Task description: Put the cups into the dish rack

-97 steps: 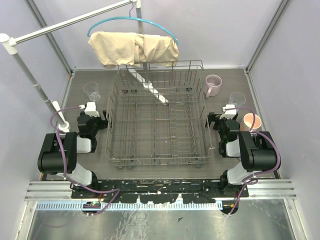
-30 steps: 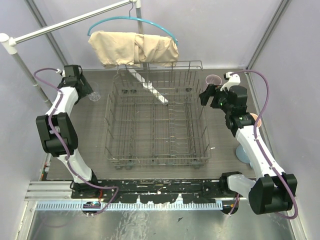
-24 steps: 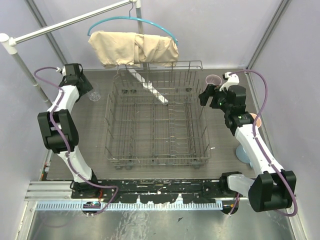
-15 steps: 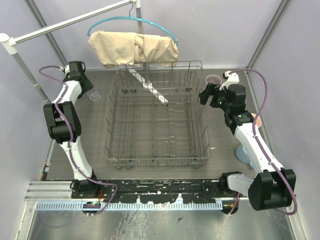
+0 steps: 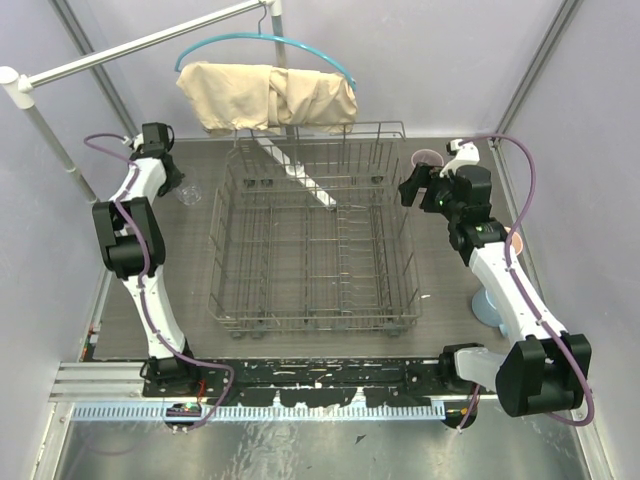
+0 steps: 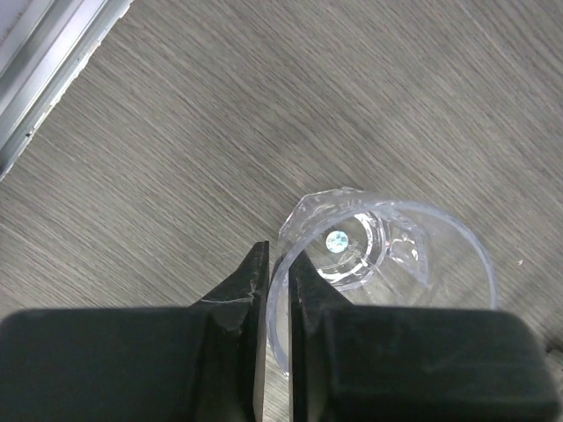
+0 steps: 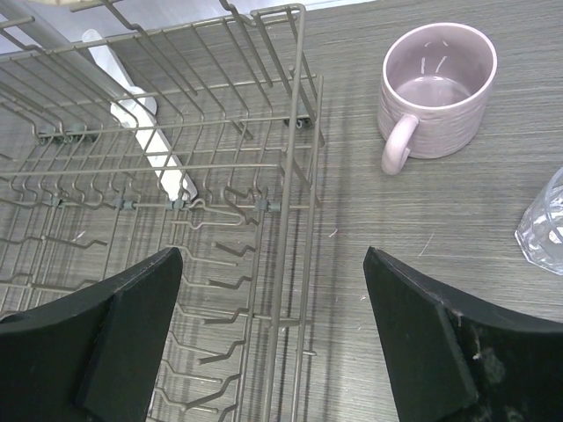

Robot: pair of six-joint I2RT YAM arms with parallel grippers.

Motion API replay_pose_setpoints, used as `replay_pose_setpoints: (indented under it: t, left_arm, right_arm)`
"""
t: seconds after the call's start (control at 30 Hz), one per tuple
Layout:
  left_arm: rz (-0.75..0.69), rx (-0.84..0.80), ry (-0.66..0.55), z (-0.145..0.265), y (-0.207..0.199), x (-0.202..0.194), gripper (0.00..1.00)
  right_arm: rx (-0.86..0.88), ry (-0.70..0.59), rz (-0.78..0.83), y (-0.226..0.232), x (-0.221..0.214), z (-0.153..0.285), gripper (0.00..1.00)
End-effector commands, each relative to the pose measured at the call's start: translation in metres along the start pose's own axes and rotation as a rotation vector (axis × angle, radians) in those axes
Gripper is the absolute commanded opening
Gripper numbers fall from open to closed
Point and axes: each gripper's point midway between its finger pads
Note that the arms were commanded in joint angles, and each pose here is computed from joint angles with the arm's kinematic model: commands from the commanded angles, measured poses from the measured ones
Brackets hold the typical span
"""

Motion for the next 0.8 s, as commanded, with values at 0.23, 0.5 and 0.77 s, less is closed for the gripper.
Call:
replay_pose_setpoints:
  t: [0.23, 0.5, 0.77]
  left_arm:
    - [0.006, -0.094, -0.005, 0.05, -0.007, 0.018, 0.0]
    - [0.053, -0.205, -0.035, 0.143, 0.003, 0.027, 0.0]
    - [0.118, -0.331, -0.049, 0.232, 0.019, 0.014, 0.0]
  right_arm:
    - [0.024, -0.023, -0.024, 0.013, 0.034, 0.01, 0.9]
    - [0.099, -0.011, -0.104, 0.032, 0.042, 0.019, 0.95]
    - [0.245, 0.005, -0.202, 0.067, 0.047, 0.032, 0.97]
Point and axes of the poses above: each gripper's point midway between its finger pads, its own z axis back along the fingers, its own y axis along the line the jaws close on, x = y × z, and after that the axes turned 3 degrees about z, right-handed
